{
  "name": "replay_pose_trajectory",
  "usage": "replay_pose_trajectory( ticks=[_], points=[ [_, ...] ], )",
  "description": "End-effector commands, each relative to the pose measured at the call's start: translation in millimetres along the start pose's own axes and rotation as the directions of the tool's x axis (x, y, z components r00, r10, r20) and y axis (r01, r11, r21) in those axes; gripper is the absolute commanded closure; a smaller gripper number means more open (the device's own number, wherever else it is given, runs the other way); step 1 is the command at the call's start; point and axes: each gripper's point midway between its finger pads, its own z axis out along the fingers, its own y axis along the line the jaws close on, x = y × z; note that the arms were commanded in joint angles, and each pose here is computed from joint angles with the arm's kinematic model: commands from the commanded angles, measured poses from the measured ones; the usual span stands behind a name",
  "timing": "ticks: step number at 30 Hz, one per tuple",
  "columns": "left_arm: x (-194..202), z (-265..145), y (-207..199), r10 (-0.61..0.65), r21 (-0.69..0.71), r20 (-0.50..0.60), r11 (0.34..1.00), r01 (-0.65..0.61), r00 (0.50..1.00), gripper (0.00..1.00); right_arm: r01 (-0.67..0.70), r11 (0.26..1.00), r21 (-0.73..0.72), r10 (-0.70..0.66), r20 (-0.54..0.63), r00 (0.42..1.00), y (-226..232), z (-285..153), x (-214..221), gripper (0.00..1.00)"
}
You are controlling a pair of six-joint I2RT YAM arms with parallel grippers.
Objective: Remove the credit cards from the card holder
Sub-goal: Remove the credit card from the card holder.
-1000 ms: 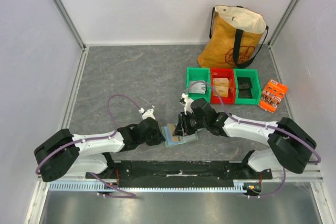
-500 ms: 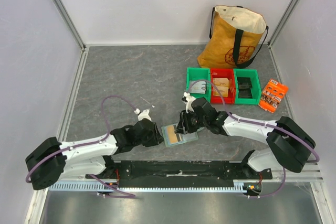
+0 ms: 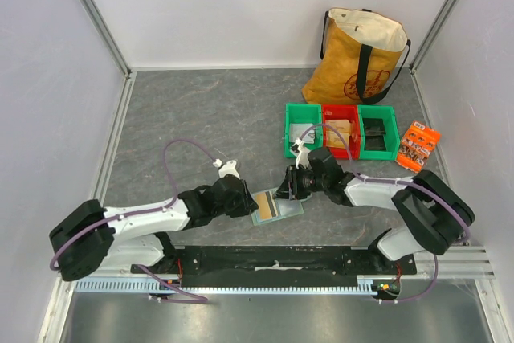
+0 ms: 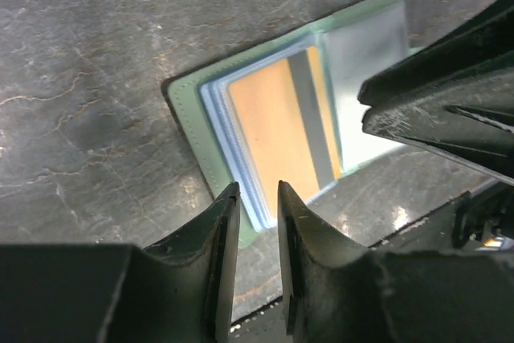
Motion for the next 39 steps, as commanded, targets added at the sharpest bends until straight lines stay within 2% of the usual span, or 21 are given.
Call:
replay_pose_trajectory(
  ticks=[1,9,15,23,30,39],
  points=[
    [-17.2,13.5,-13.6,0.024,0.032,0.057,0.999,-0.026,0.998,0.71,-0.007,0.995,-0.101,0.008,0.009,1.0,8.9,4.9,-1.0,0.64],
    [0.5,29.6,3.1,0.024,-0.016,-0.001,1.0,-0.024,1.0,0.82,-0.042,0.992,-0.118,0.04,-0.023,0.999,-0.6,11.6,13.3,0.67],
    [13.5,33.3,24.1,0.0,-0.083,-0.034,0.997,-0.003,0.999,0.88,-0.055,0.987,-0.153,0.051,-0.031,0.998,2.1,12.4,15.7,0.73],
    [22.9,32.6,41.3,-0.013,-0.137,-0.053,0.991,0.006,0.998,0.91,-0.07,0.982,-0.175,0.067,-0.023,0.998,-1.1,5.3,15.4,1.0],
    [17.9,28.4,42.1,-0.009,-0.141,-0.029,0.99,0.005,1.0,0.91,-0.055,0.983,-0.176,0.053,-0.016,0.998,-1.6,-1.4,12.9,1.0],
    [21.4,27.6,48.7,-0.011,-0.155,-0.031,0.988,0.006,0.999,0.96,-0.089,0.991,-0.096,0.087,-0.027,0.996,-33.3,-11.8,17.8,1.0]
  ],
)
